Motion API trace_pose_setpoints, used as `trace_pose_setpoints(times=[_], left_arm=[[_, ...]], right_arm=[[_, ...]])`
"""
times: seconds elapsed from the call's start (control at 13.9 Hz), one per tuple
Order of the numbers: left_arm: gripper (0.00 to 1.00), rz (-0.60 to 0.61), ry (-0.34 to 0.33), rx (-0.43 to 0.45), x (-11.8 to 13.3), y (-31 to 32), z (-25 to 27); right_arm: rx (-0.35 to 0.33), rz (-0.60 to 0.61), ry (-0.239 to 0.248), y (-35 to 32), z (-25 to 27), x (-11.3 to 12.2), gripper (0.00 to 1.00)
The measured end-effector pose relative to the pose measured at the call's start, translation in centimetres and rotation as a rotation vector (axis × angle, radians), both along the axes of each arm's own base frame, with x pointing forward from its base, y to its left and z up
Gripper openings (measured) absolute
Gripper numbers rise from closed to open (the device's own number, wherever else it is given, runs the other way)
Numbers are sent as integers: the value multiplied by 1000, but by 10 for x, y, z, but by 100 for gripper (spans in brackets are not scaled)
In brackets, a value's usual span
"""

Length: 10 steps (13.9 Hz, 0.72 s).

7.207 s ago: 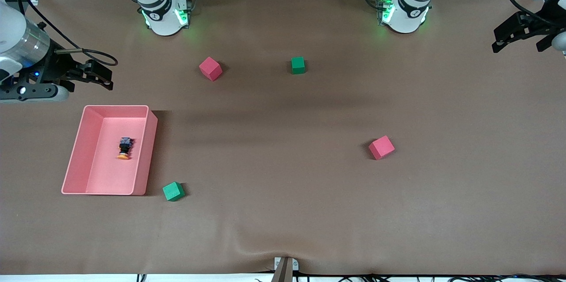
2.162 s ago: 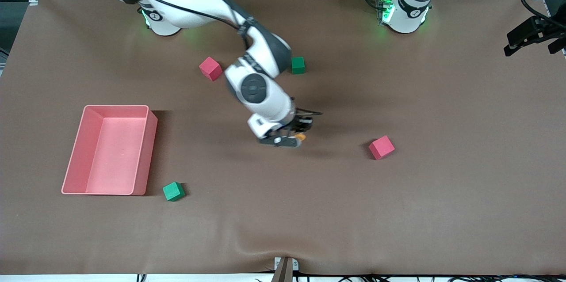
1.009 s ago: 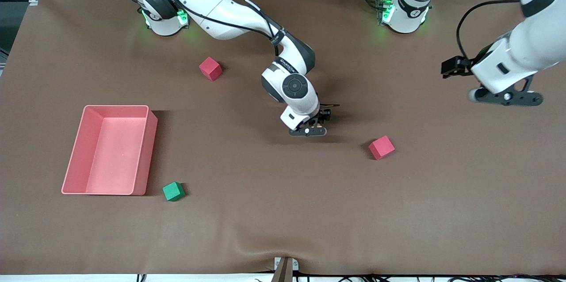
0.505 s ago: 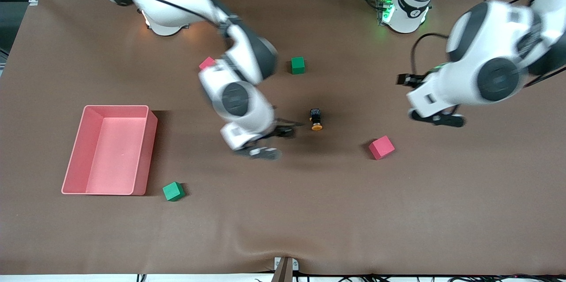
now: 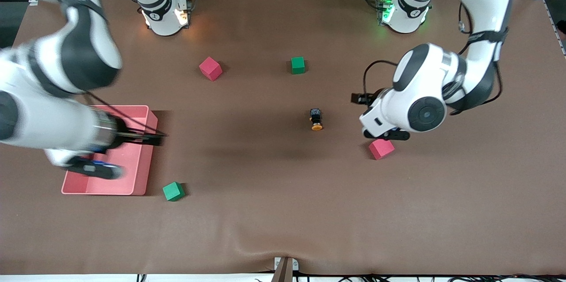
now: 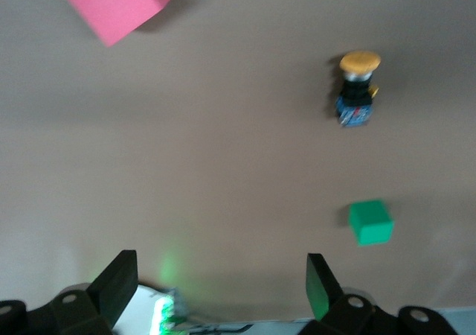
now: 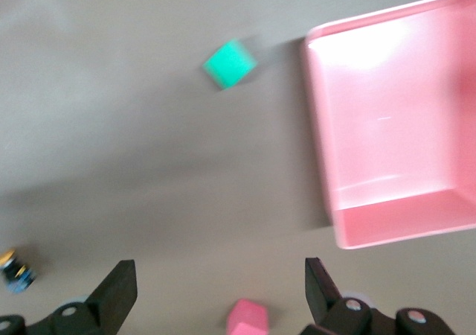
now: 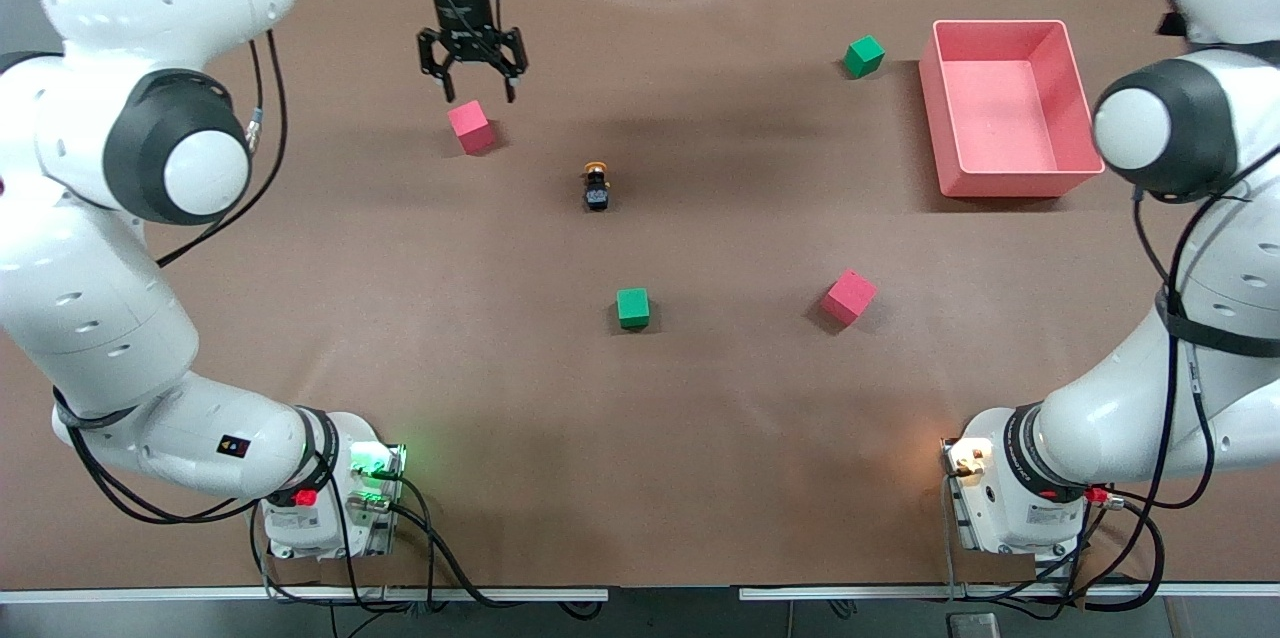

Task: Place and upright button with both arms
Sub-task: 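Grasp the button with the left gripper while the right gripper withdraws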

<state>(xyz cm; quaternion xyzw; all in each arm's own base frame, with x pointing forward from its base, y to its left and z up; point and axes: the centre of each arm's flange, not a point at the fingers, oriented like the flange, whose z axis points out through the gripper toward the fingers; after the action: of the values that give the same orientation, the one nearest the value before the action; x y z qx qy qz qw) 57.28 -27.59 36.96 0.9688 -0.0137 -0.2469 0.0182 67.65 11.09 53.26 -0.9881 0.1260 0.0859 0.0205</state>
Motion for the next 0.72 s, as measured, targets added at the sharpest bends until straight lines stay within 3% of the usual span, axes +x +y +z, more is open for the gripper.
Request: trace_pose_setpoints(times=[0.22, 0.36, 0.58, 0.72], left_arm=[[100, 87, -14, 43, -2, -39, -49], [100, 109, -19, 59, -7, -61, -81], [100, 114, -31, 56, -11, -79, -108], [100, 112, -30, 50, -14, -88, -122]], right_arm=[[14, -62, -49, -75, 47, -13, 100], [4, -83, -92, -89, 73, -33, 100], [-27, -79, -187, -92, 84, -77, 100], [-40, -50, -216, -107, 76, -116, 100]])
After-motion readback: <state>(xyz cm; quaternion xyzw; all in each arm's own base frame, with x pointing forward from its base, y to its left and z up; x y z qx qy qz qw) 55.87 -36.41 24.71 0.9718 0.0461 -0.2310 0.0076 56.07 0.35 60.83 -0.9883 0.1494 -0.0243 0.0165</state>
